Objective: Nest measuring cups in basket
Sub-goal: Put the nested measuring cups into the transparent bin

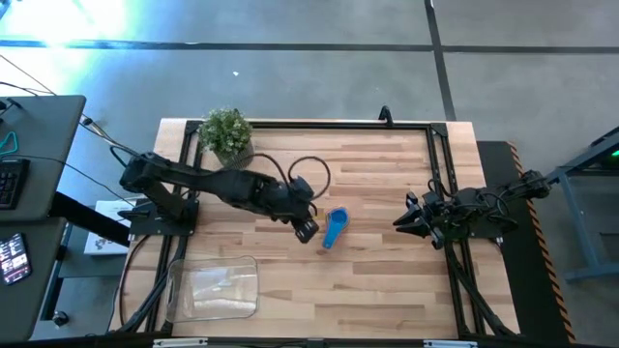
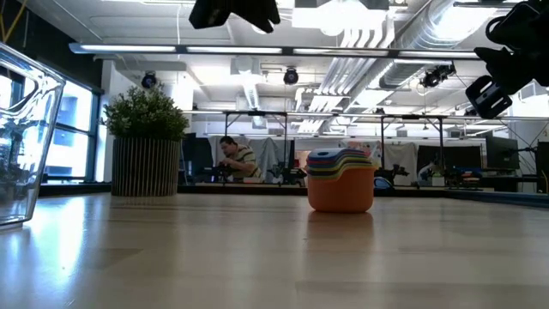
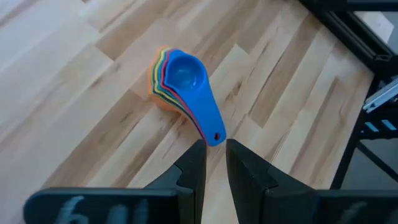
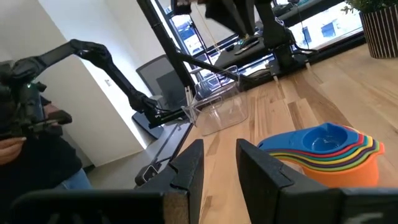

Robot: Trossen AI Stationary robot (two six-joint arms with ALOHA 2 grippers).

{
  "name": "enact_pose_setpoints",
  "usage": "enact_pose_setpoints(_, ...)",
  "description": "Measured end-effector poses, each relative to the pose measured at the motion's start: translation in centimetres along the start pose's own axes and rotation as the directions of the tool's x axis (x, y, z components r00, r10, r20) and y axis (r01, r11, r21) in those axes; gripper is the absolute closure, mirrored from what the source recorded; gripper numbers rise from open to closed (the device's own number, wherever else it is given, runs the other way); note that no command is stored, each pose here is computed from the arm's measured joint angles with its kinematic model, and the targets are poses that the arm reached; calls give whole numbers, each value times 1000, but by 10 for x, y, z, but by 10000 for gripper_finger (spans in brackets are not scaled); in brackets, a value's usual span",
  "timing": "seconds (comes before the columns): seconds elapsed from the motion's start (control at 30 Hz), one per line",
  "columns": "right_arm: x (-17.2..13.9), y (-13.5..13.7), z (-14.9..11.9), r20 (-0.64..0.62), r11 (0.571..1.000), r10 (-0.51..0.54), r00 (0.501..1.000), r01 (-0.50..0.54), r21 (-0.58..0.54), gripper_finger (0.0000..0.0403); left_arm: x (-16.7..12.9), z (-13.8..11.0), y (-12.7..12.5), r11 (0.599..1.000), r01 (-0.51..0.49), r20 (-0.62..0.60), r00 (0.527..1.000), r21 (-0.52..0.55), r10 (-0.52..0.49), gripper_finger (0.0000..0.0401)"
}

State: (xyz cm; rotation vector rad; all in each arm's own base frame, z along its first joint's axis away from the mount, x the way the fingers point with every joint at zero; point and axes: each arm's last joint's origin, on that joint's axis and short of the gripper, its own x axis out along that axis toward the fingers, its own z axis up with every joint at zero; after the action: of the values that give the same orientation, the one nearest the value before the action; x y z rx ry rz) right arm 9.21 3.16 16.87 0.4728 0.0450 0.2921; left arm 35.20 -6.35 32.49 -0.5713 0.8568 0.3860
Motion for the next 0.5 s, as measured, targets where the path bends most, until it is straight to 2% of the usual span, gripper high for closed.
enact_pose_setpoints(0.37, 0, 0, 0, 0, 1000, 0, 1000, 0, 0, 316, 50, -7, -15, 1000, -4, -8, 1000, -4, 4, 348)
enact_pose_setpoints(0.5, 0, 0, 0, 0, 1000, -1, 1000, 1, 0, 316, 67, -8, -17, 997, -1, -3, 1000, -82, 1, 348)
